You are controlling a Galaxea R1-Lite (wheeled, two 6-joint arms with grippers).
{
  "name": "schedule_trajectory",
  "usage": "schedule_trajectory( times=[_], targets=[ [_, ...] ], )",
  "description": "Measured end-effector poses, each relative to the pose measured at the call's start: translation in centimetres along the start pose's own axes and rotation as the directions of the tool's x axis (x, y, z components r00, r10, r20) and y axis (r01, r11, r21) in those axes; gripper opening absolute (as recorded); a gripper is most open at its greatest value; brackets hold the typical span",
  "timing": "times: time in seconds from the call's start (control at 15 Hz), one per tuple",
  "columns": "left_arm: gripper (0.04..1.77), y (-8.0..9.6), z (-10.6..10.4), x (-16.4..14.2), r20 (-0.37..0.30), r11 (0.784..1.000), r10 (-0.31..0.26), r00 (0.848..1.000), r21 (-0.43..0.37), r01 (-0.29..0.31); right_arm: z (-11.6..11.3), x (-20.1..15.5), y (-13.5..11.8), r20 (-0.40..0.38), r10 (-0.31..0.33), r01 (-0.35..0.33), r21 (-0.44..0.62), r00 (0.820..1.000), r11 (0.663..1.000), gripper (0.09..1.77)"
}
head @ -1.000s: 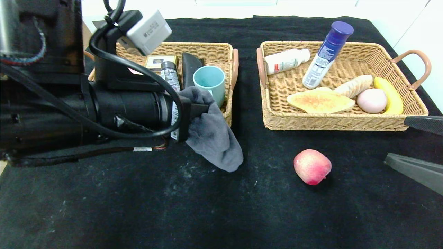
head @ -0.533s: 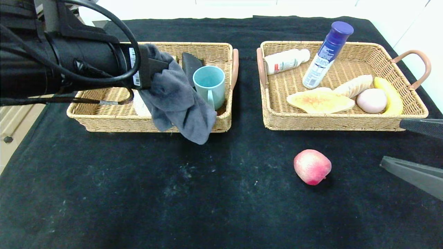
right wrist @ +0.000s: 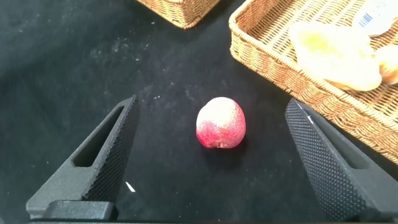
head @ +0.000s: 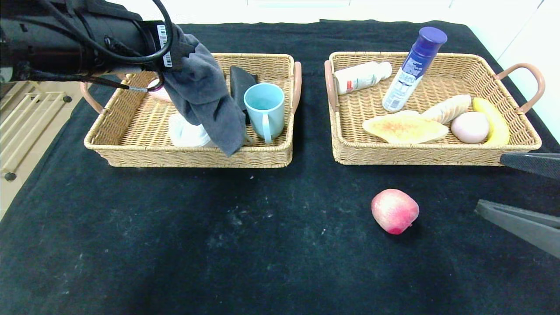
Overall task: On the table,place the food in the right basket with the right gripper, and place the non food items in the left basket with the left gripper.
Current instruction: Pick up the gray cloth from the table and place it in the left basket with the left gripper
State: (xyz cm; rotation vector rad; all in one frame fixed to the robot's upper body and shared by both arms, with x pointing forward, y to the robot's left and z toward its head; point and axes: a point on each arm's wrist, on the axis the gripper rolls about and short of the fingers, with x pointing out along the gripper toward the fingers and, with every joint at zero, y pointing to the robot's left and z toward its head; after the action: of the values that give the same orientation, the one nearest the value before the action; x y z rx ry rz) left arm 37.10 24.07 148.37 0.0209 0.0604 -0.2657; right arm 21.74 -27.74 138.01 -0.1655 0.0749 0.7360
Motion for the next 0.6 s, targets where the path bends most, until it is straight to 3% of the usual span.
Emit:
schedule_trajectory(
  times=[0.27, 0.6],
  targets=[
    [0.21, 1.0, -0.5, 2.3, -0.011, 0.999, 0.034, 0.999, -0.001, -0.034, 0.0, 0.1, 0.0, -0.004, 0.001, -0.001, 0.001, 1.000, 1.000, 1.71],
    [0.21, 2.1, -3.1, 4.9, -0.098, 0.998, 0.064, 0.993, -0.006, -0.065, 0.0, 0.1, 0.0, -0.003, 0.001, -0.001, 0.001, 1.000, 1.000, 1.71]
  ],
)
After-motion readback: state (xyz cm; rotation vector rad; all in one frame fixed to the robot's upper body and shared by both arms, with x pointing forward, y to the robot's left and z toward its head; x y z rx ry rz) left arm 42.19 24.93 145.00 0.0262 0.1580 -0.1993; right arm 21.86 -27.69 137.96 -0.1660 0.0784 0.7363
